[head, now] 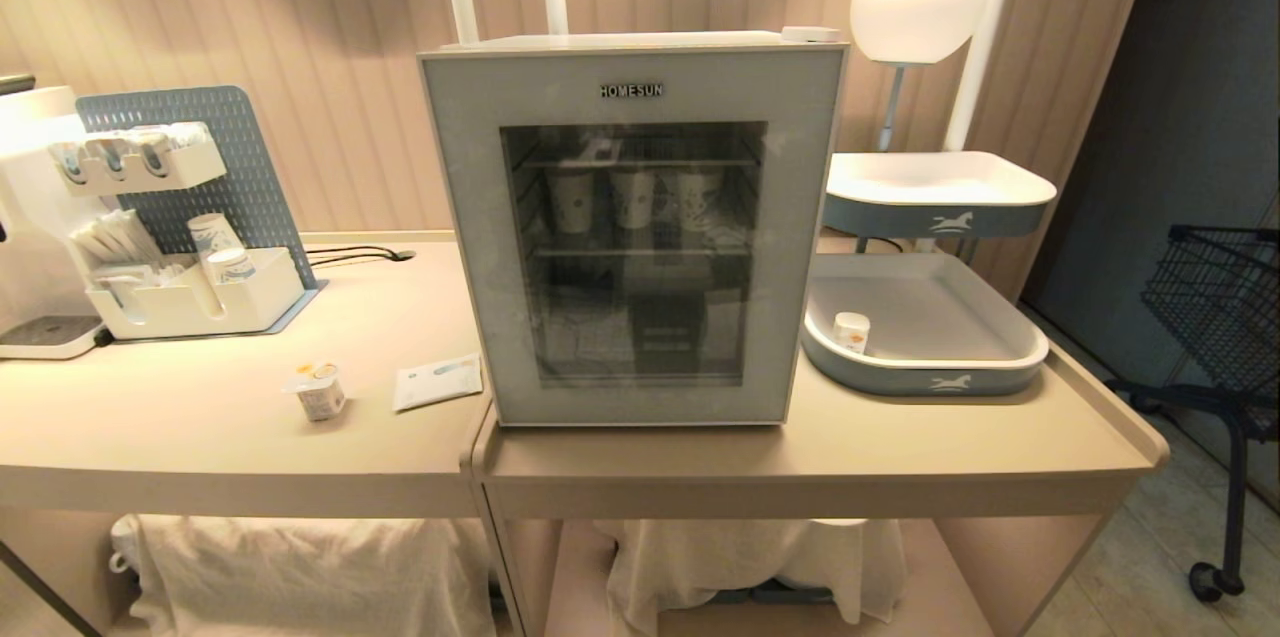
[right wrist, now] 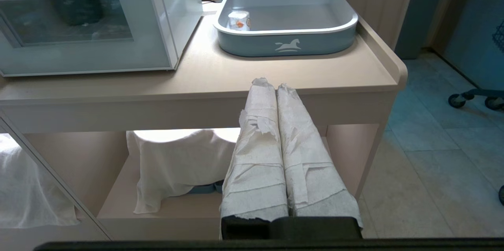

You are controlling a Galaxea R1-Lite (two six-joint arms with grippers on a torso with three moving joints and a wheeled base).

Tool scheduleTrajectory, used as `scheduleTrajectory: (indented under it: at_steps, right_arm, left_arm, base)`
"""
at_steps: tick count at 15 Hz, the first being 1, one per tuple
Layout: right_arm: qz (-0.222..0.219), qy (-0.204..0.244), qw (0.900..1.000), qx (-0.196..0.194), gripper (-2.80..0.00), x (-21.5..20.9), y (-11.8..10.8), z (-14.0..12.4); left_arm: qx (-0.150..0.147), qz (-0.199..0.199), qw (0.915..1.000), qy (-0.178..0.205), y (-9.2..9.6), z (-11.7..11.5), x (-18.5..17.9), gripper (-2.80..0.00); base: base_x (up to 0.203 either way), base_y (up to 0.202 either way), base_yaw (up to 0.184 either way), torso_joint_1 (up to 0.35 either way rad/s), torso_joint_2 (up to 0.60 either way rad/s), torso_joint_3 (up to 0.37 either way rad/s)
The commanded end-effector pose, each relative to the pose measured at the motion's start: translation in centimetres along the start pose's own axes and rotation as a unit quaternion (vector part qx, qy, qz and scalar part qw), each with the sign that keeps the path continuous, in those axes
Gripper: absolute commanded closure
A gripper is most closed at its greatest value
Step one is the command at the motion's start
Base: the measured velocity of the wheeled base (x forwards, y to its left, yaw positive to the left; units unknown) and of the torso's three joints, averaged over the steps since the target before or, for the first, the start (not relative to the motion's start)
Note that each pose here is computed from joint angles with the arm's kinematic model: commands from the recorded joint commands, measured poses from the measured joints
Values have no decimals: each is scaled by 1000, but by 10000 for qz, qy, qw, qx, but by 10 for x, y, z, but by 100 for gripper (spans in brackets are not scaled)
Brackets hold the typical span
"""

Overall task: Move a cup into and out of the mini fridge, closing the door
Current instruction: Open the freezer door

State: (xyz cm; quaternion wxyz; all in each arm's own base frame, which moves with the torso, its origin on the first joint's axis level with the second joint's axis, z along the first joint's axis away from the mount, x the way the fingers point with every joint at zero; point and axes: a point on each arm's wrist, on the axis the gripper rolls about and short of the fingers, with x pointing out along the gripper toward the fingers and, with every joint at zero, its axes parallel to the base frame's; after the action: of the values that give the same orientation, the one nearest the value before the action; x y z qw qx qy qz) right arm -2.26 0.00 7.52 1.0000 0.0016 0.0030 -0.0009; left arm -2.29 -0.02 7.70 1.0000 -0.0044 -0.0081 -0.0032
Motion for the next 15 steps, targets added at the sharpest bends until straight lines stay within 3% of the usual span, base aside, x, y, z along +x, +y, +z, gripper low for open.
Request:
scheduleTrajectory:
  at_steps: [1,8,12,15]
  right_arm:
    - [1,9,10000,-1,0,0,0,0]
    - [1,9,10000,-1,0,0,0,0]
    - [1,9,10000,-1,0,0,0,0]
    - [1,9,10000,-1,0,0,0,0]
  left_arm:
    - [-1,1,10000,12,0,0,0,0]
    - [6,1,10000,12,0,0,0,0]
    - [-1,1,10000,6,0,0,0,0]
    - [6,1,10000,9,0,0,0,0]
  base:
    - [0,0,0,0,0,0]
    - [0,0,0,0,0,0]
    - [178,0,0,0,-1,0]
    - [32,0,-1,1,4,-2]
